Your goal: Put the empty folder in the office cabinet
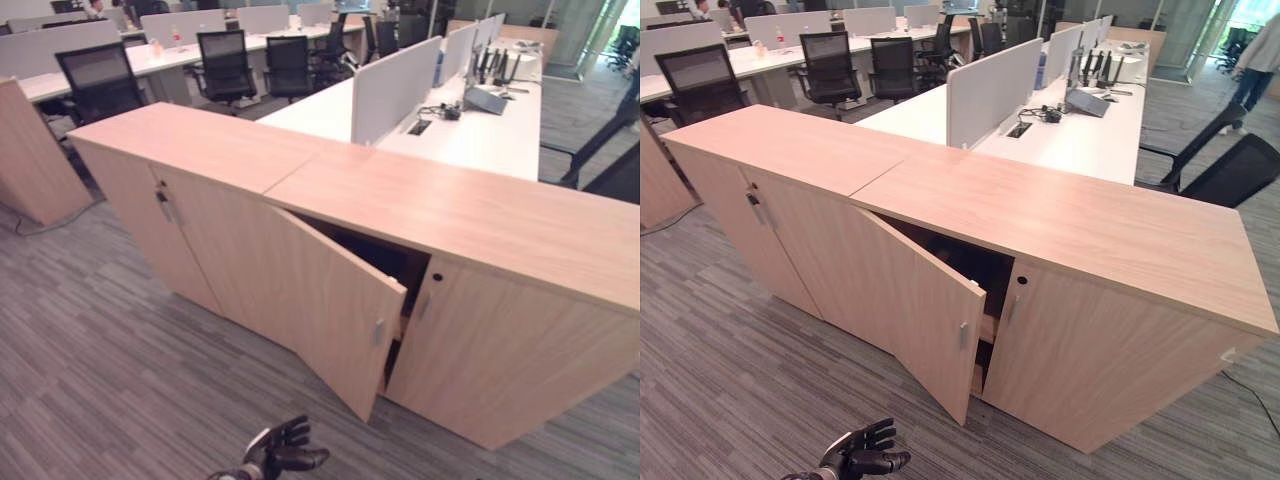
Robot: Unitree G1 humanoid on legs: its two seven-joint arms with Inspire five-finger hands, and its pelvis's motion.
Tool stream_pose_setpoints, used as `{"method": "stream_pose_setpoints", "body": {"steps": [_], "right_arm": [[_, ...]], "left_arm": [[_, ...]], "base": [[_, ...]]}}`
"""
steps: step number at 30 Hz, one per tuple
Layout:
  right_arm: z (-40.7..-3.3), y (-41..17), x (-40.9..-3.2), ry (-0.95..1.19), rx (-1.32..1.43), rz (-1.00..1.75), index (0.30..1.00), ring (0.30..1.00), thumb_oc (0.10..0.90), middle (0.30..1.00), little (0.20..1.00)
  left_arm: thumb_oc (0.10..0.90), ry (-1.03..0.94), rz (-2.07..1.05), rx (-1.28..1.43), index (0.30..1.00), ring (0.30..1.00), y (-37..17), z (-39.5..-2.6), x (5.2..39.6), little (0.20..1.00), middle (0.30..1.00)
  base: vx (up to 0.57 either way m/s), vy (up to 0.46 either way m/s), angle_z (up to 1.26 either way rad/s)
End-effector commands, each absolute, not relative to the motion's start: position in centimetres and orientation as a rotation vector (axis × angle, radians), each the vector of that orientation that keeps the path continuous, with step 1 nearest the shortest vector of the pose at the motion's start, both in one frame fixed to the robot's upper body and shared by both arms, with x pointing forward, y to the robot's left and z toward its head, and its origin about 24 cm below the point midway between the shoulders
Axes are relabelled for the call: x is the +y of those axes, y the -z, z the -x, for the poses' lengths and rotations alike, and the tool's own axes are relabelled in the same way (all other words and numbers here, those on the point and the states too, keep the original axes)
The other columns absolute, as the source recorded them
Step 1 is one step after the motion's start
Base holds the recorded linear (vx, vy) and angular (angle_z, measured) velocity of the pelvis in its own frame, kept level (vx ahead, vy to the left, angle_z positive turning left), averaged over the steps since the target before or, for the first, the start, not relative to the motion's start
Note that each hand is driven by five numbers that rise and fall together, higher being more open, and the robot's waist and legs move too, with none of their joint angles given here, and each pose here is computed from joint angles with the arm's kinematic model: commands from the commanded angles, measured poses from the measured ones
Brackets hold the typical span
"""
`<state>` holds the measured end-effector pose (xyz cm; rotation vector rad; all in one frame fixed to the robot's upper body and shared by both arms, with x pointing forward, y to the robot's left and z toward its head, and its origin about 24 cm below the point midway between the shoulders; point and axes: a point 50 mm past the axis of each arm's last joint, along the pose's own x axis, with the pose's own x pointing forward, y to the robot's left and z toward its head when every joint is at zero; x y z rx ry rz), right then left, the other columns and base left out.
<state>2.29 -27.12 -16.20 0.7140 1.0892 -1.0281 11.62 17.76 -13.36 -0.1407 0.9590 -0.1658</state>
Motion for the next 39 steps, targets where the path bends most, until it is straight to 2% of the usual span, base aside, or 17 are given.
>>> {"method": "stream_pose_setpoints", "body": {"steps": [1, 4, 5, 10, 13, 17, 18, 20, 21, 23, 24, 28, 30, 31, 35, 37, 39], "right_arm": [[-3.8, 15.3, -29.4, 1.045, 1.018, -0.674, 0.9, 0.9, 0.8, 0.9, 0.9], [-3.4, 15.2, -29.8, 1.023, 1.032, -0.638, 0.9, 0.9, 0.8, 0.9, 0.9], [-3.5, 15.0, -30.1, 1.003, 1.028, -0.623, 0.9, 0.9, 0.8, 0.9, 0.9], [-3.7, 15.2, -29.6, 0.971, 1.055, -0.618, 0.9, 0.9, 0.8, 0.9, 0.9], [-3.7, 15.8, -28.1, 0.883, 1.136, -0.58, 0.9, 0.9, 0.8, 0.9, 0.9], [-3.9, 15.8, -27.9, 0.878, 1.133, -0.588, 0.9, 0.9, 0.8, 0.9, 0.9], [-3.8, 16.0, -27.5, 0.885, 1.142, -0.599, 0.9, 0.9, 0.8, 0.9, 0.9], [-3.3, 16.2, -27.2, 0.9, 1.157, -0.592, 0.9, 0.9, 0.8, 0.9, 0.9], [-3.3, 16.2, -27.2, 0.9, 1.157, -0.592, 0.9, 0.9, 0.8, 0.9, 0.9], [-2.5, 16.2, -27.1, 0.933, 1.174, -0.564, 0.9, 0.9, 0.8, 0.9, 0.9], [-0.6, 16.4, -26.8, 0.996, 1.219, -0.548, 0.9, 0.9, 0.8, 0.9, 0.9], [1.5, 16.3, -26.7, 1.007, 1.297, -0.505, 0.9, 0.9, 0.8, 0.9, 0.9], [2.1, 16.3, -26.6, 0.867, 1.403, -0.371, 0.9, 0.9, 0.8, 0.9, 0.9], [2.1, 16.3, -26.6, 0.866, 1.404, -0.37, 0.9, 0.9, 0.8, 0.9, 0.9], [0.1, 16.5, -26.3, 0.56, 1.443, -0.136, 0.9, 0.9, 0.8, 0.9, 0.9], [-1.5, 16.5, -26.3, 0.403, 1.432, 0.013, 0.9, 0.9, 0.8, 0.9, 0.9], [-5.8, 16.1, -26.3, 0.187, 1.325, 0.242, 0.9, 0.9, 0.8, 0.9, 0.9]], "left_arm": [[0.8, 0.246, 0.143, 0.707, 0.9, 0.9, 10.5, -17.8, 15.8, 0.9, 0.9], [0.8, 0.25, 0.045, 0.662, 0.9, 0.9, 9.8, -19.1, 16.5, 0.9, 0.9], [0.8, 0.194, 0.016, 0.641, 0.9, 0.9, 9.4, -19.9, 17.4, 0.9, 0.9], [0.8, 0.049, 0.12, 0.703, 0.9, 0.9, 10.6, -19.8, 18.4, 0.9, 0.9], [0.8, -0.081, 0.288, 0.846, 0.9, 0.9, 13.2, -16.7, 18.3, 0.9, 0.9], [0.8, -0.123, 0.232, 0.979, 0.9, 0.9, 15.0, -14.0, 19.0, 0.9, 0.9], [0.8, -0.159, 0.118, 1.086, 0.9, 0.9, 16.0, -11.3, 20.0, 0.9, 0.9], [0.8, -0.18, -0.031, 1.157, 0.9, 0.9, 16.5, -9.4, 21.1, 0.9, 0.9], [0.8, -0.18, -0.031, 1.157, 0.9, 0.9, 16.5, -9.4, 21.1, 0.9, 0.9], [0.8, -0.152, -0.282, 1.157, 0.9, 0.9, 16.3, -9.0, 22.2, 0.9, 0.9], [0.8, -0.128, -0.362, 1.159, 0.9, 0.9, 16.4, -8.2, 22.5, 0.9, 0.9], [0.8, -0.101, -0.369, 1.209, 0.9, 0.9, 16.6, -6.5, 22.9, 0.9, 0.9], [0.8, -0.14, -0.261, 1.271, 0.9, 0.9, 16.9, -4.9, 23.1, 0.9, 0.9], [0.8, -0.14, -0.261, 1.271, 0.9, 0.9, 16.9, -4.9, 23.1, 0.9, 0.9], [0.8, -0.156, -0.178, 1.277, 0.9, 0.9, 16.9, -4.8, 23.0, 0.9, 0.9], [0.8, -0.112, -0.192, 1.246, 0.9, 0.9, 16.8, -5.6, 22.7, 0.9, 0.9], [0.8, 0.071, -0.346, 1.097, 0.9, 0.9, 16.0, -9.8, 21.6, 0.9, 0.9]], "base": [[0.1, -0.097, -0.15], [0.05, -0.101, -0.27], [-0.02, -0.143, -0.38], [-0.07, -0.007, -0.96], [0.06, 0.111, -0.75], [0.02, 0.063, -0.64], [0.08, 0.105, -0.36], [0.07, 0.087, -0.33], [0.04, 0.05, -0.2], [0.0, 0.063, 0.05], [-0.02, 0.049, 0.18], [0.01, 0.052, 0.05], [-0.01, 0.044, 0.07], [-0.01, 0.023, 0.04], [-0.01, 0.02, 0.04], [-0.02, 0.013, 0.08], [-0.07, 0.025, 0.0]]}}
